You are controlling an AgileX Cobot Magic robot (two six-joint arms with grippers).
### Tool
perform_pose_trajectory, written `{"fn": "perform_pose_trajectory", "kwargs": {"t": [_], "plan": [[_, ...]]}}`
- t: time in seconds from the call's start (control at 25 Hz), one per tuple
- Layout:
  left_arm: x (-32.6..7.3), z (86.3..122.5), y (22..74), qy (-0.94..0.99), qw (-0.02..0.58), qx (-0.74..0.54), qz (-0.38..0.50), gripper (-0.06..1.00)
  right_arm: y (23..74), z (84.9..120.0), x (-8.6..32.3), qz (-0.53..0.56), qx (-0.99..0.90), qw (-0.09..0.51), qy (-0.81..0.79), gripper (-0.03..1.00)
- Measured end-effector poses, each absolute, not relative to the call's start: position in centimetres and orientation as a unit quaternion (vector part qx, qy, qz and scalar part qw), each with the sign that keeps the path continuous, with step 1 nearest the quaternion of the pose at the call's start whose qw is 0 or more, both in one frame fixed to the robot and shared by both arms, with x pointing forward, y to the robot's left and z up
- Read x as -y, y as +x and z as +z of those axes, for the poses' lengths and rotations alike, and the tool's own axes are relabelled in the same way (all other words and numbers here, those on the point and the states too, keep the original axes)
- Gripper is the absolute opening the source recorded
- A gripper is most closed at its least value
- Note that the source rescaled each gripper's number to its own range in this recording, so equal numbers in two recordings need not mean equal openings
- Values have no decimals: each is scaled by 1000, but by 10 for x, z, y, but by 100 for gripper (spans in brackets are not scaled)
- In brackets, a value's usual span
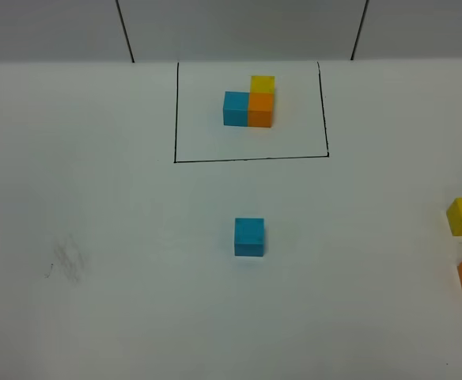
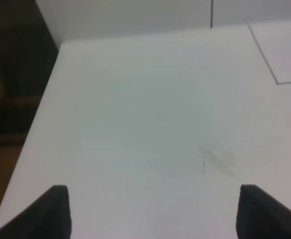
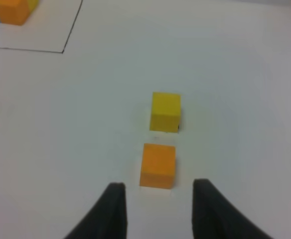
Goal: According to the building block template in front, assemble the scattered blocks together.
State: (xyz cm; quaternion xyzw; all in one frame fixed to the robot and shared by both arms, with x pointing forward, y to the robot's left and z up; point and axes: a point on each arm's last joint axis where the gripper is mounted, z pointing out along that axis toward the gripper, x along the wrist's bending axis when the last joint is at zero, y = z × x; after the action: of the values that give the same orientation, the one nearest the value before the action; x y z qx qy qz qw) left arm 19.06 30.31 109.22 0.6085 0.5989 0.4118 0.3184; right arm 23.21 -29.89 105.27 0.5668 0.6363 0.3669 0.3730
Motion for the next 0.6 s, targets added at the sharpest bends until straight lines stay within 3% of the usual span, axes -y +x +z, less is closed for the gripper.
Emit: {"fn": "perform_pose_trajectory", "kwargs": {"t": [0.28, 0.6], "plan": [[-307, 1046, 222, 566, 307, -682, 348, 55, 232, 1053, 299, 367, -636, 373, 567, 0], [-307, 1044, 225, 560, 313, -681, 352, 55, 232, 1053, 299, 367, -636, 373, 567, 0]]}}
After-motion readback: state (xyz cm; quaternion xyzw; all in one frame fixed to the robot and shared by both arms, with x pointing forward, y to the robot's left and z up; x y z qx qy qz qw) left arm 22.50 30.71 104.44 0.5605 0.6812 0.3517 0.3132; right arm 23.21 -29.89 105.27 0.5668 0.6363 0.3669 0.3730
